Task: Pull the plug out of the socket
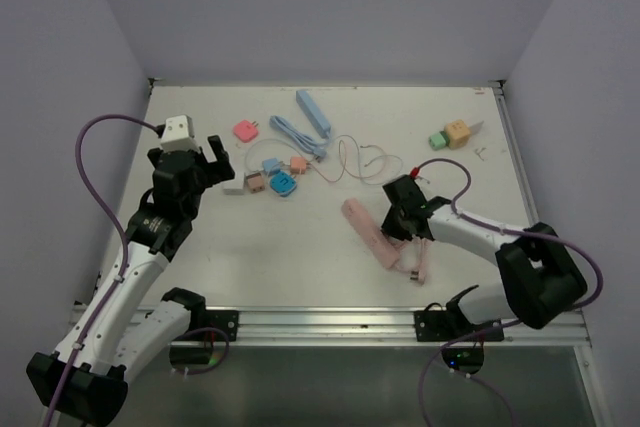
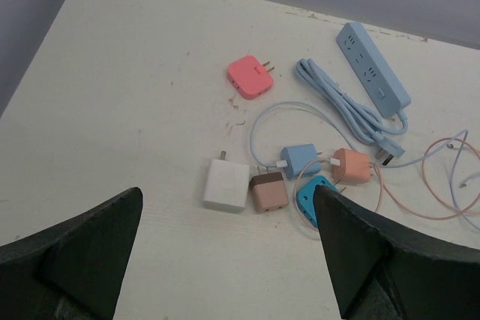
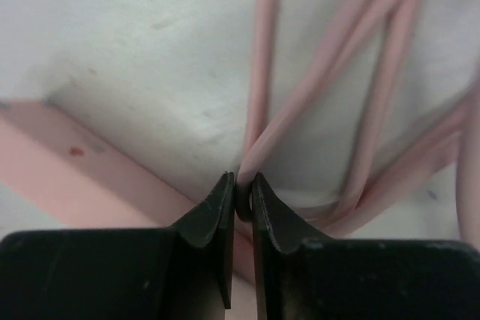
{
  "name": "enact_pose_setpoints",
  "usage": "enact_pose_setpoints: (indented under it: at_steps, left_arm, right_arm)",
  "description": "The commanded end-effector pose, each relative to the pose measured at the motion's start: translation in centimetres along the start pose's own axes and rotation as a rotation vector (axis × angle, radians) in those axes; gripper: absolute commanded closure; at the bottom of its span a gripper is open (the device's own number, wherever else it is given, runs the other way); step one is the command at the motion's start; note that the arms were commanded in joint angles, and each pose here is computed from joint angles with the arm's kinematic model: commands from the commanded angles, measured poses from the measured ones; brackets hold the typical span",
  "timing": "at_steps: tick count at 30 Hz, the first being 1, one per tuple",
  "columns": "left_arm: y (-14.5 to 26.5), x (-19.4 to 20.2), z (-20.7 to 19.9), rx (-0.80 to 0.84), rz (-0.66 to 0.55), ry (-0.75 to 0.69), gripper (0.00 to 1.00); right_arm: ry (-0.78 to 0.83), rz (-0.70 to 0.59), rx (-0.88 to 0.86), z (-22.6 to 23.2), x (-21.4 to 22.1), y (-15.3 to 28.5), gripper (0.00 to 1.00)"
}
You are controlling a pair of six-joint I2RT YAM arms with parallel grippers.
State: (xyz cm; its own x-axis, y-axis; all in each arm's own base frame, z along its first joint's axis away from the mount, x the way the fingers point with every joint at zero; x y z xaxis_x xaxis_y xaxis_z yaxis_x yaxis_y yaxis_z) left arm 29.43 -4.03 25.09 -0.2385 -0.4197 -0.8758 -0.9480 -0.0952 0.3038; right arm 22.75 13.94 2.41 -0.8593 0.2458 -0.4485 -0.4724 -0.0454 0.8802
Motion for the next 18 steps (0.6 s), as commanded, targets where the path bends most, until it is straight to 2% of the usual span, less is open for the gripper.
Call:
enact_pose_setpoints:
  at_steps: [1,2,4,5,7,8,12,13,15,16,18]
  left_arm:
    - [0.1,-1.0,0.6,-0.021,-0.052,-0.013,0.01]
    - [0.1,-0.9,0.7,-0.030,-0.052,-0.015,0.01]
    - [0.0,-0.9,0.9,-0.035,-0.055,-0.018,0.01]
    - [0.0,-0.9,0.9,-0.039,-0.055,-0.019,0.01]
    - [0.0,-0.7,1.1,-0.046,-0.055,-0.023,0.01]
    - [-0.1,-0.7,1.1,-0.049,-0.056,-0.023,0.01]
    - [-0.2,-0.6,1.3,-0.058,-0.053,-0.026,0.01]
    - [-0.2,-0.5,1.3,-0.058,-0.052,-0.027,0.01]
    - [-0.2,-0.5,1.4,-0.058,-0.053,-0.026,0.01]
    - [-0.2,-0.5,1.3,-0.055,-0.052,-0.026,0.01]
    - [-0.2,-0.4,1.3,-0.055,-0.050,-0.027,0.01]
  right_arm:
    - [0.059,-0.043,-0.202,6.5,-3.4,-1.4,0.89]
    - [0.073,-0.045,-0.221,8.2,-4.5,-2.1,0.92]
    - [0.129,-0.044,-0.257,10.5,-5.3,-2.5,0.93]
    - [0.142,-0.073,-0.292,12.7,-7.2,-2.2,0.93]
    - [0.193,-0.034,-0.314,14.7,-7.0,-3.7,0.93]
    - [0.202,-0.061,-0.348,16.6,-8.7,-3.1,0.92]
    - [0.294,-0.056,-0.398,20.0,-9.6,-3.7,0.87]
    - [0.312,-0.046,-0.402,20.3,-9.6,-4.0,0.85]
    - [0.361,-0.061,-0.412,21.0,-10.6,-3.3,0.74]
    - [0.376,-0.067,-0.412,21.0,-10.9,-2.8,0.65]
    - [0.410,-0.072,-0.395,20.5,-11.2,-2.0,0.55]
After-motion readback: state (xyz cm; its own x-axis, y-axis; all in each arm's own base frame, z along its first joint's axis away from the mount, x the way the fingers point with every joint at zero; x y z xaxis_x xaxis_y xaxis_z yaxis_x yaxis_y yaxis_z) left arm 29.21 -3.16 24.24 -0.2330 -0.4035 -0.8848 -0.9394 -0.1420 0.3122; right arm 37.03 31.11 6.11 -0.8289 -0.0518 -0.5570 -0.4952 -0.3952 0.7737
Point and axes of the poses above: each gripper's point midway between its finger pads, its own y axis back along the fingers, its own z axis along the line the jaws close on, x = y × z, the point moved 1 cm from there along y, back along the fingers, and after that the axes turned 13 degrees about y, right-handed, at the moved point
